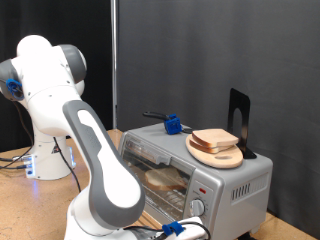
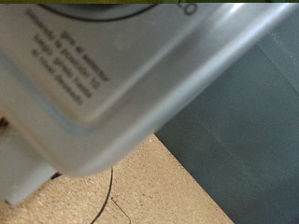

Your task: Make a piece of toast with the oven

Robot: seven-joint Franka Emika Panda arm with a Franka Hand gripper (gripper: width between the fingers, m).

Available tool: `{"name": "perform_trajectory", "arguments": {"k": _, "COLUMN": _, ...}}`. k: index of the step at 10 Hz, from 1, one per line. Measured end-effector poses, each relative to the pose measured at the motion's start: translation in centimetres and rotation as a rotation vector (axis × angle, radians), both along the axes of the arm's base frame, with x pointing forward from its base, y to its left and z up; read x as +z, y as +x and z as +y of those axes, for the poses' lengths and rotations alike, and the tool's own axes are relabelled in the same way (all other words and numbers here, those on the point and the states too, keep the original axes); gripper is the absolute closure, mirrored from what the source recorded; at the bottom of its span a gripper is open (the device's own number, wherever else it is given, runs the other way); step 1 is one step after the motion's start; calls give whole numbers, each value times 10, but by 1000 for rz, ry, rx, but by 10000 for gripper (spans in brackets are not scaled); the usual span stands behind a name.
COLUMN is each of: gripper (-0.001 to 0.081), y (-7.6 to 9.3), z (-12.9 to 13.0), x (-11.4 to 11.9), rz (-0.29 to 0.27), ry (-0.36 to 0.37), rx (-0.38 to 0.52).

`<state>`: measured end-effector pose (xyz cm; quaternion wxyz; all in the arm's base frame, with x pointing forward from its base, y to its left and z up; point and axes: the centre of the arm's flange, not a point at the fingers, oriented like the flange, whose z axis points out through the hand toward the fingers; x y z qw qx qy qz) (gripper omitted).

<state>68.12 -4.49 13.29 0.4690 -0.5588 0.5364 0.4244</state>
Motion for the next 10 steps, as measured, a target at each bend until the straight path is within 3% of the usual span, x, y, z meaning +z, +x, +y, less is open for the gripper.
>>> {"name": "perform_trajectory", "arguments": {"k": 4, "gripper": 806, "y": 0, "z": 0, "x": 1, "rz": 104, "ry": -9, "rx": -11}}
{"name": "perform_trajectory", "arguments": {"k": 10, "gripper": 806, "y": -2, "z": -1, "x": -2, "rz": 111, "ry": -19, "rx": 3}}
